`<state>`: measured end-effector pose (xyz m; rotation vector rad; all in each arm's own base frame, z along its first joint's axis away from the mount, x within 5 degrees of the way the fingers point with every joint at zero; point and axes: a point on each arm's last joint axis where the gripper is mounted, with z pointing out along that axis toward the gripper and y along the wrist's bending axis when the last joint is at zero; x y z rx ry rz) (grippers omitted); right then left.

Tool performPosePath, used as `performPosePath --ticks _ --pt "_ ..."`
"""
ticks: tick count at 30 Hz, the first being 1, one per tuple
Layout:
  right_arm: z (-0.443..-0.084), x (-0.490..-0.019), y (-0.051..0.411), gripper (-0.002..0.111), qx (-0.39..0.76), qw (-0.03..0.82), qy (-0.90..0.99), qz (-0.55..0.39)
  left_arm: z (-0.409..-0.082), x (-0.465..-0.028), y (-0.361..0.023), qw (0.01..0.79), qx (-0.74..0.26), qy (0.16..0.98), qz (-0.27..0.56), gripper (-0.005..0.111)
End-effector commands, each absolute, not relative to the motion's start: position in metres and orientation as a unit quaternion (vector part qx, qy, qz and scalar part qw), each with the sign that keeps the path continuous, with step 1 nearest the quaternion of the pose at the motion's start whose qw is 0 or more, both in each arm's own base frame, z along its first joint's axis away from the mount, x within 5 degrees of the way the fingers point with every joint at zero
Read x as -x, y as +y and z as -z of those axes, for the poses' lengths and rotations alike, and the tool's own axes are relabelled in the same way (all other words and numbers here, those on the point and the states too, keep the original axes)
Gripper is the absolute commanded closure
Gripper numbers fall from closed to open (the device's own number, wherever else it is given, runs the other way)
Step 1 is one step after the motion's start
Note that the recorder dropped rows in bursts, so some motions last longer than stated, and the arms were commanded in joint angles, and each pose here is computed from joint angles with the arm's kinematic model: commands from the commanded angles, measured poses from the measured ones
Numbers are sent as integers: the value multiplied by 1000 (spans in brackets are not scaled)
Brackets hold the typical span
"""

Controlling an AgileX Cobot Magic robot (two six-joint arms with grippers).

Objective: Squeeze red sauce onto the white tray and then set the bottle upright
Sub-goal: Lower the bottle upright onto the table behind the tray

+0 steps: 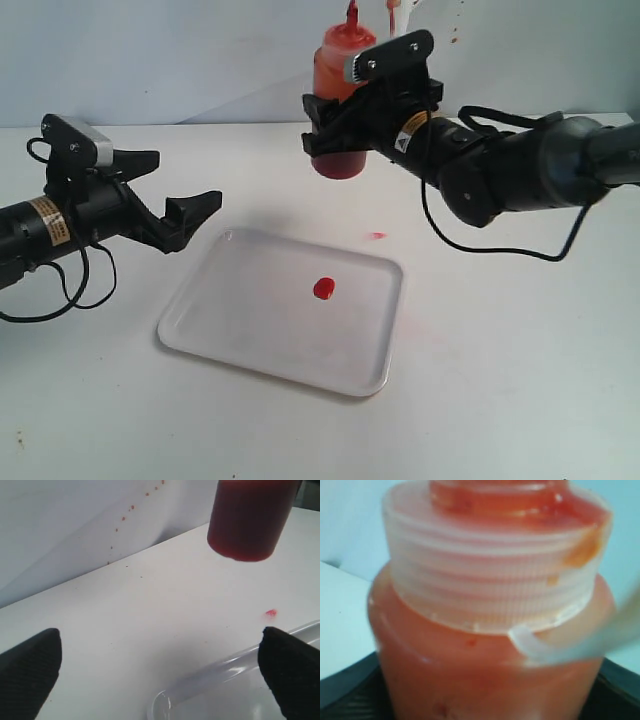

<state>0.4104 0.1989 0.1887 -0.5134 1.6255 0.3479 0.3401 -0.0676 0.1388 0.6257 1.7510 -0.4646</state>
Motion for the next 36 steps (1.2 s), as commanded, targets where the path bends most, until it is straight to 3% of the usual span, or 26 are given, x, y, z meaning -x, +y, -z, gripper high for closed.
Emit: performPosePath --ticks 1,11,23,27,36 --pt "-181 -431 201 108 209 648 716 -155 -141 -340 -66 577 -263 747 202 3" --pt "-147 -452 180 108 158 622 748 -167 -142 -340 -66 578 -263 745 203 3" --pt "-127 -450 187 108 211 623 734 -171 -142 -340 -66 578 -263 745 203 3" --pt "-125 -445 194 108 281 614 718 -169 -142 -340 -66 578 -263 746 204 3" --pt "-117 -443 196 108 286 605 723 -175 -142 -340 -66 578 -263 746 204 3"
